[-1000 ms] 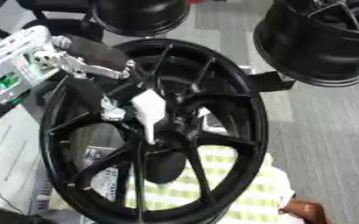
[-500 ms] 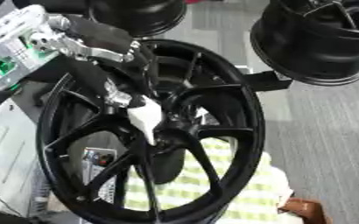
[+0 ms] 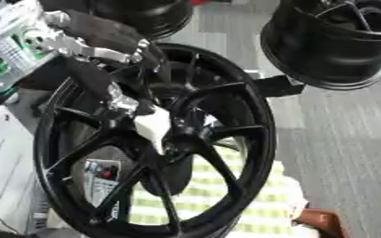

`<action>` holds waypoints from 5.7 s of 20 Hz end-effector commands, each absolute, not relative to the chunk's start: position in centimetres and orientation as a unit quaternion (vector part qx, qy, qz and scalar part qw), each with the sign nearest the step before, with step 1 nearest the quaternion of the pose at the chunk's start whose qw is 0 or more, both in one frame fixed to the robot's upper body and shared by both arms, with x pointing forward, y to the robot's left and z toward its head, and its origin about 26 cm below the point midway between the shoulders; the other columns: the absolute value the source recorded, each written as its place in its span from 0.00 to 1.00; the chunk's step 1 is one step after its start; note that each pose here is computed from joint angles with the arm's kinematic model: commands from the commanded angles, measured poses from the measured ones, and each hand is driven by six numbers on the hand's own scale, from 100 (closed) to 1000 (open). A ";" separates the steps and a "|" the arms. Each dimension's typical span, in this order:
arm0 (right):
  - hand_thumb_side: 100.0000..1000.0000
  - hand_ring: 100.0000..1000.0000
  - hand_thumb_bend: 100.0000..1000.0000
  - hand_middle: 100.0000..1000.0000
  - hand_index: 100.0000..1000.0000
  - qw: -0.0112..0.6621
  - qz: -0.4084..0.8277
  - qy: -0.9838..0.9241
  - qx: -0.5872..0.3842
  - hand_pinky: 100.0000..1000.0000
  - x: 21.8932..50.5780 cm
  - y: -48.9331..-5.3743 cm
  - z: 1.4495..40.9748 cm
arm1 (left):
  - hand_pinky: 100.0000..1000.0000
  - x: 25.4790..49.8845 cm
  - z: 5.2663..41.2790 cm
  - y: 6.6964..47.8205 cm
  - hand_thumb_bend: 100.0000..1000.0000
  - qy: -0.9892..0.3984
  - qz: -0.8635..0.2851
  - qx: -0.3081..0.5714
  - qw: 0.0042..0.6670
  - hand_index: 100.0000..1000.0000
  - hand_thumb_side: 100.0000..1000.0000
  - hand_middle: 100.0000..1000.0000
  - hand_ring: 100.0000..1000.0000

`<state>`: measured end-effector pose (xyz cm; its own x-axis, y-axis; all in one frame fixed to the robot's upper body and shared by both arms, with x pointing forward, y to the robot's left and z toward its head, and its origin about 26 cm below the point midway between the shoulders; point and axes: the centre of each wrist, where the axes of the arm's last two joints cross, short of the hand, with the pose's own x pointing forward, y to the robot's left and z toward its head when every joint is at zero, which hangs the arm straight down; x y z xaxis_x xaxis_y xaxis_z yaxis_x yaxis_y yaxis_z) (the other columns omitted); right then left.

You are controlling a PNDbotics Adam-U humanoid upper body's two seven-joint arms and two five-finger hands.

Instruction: Pull the pin out of the wheel hub.

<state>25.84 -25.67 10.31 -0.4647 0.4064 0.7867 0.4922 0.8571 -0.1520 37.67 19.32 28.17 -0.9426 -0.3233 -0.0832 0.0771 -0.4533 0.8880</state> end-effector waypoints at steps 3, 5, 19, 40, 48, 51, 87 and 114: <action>0.62 0.79 0.00 0.60 0.75 0.433 -0.050 -0.861 -0.262 0.89 25.8 -25.9 11.0 | 0.85 37.0 29.1 19.5 0.27 -0.424 -0.900 0.101 0.029 0.84 0.95 0.77 0.81; 0.62 0.79 0.00 0.60 0.75 0.433 -0.050 -0.861 -0.261 0.89 25.8 -25.9 11.0 | 0.85 36.8 29.0 19.4 0.27 -0.420 -0.902 0.101 0.025 0.84 0.95 0.76 0.81; 0.61 0.78 0.00 0.60 0.75 0.431 -0.051 -0.863 -0.259 0.89 25.9 -26.0 11.1 | 0.86 37.1 28.1 20.1 0.42 -0.396 -0.909 0.120 0.041 0.87 1.00 0.77 0.82; 0.62 0.78 0.00 0.60 0.75 0.433 -0.055 -0.862 -0.259 0.88 25.9 -26.0 11.1 | 0.83 37.9 27.0 19.9 0.34 -0.397 -0.908 0.114 0.067 0.89 1.00 0.72 0.80; 0.62 0.78 0.00 0.60 0.75 0.435 -0.055 -0.861 -0.259 0.88 25.8 -26.0 11.1 | 0.83 36.7 27.8 18.5 0.33 -0.408 -0.905 0.104 0.063 0.89 1.00 0.72 0.80; 0.62 0.78 0.00 0.60 0.75 0.435 -0.056 -0.861 -0.258 0.88 25.9 -26.0 11.1 | 0.84 36.1 28.3 18.2 0.44 -0.402 -0.906 0.124 0.052 0.89 1.00 0.73 0.82; 0.62 0.78 0.00 0.60 0.75 0.435 -0.065 -0.860 -0.258 0.88 25.9 -26.0 11.2 | 0.76 34.2 28.3 17.7 0.29 -0.395 -0.866 0.232 0.201 0.82 0.59 0.62 0.76; 0.62 0.78 0.00 0.60 0.75 0.437 -0.067 -0.859 -0.257 0.88 25.9 -26.0 11.2 | 0.56 33.5 28.1 16.6 0.00 -0.419 -0.853 0.191 0.245 0.47 0.19 0.33 0.47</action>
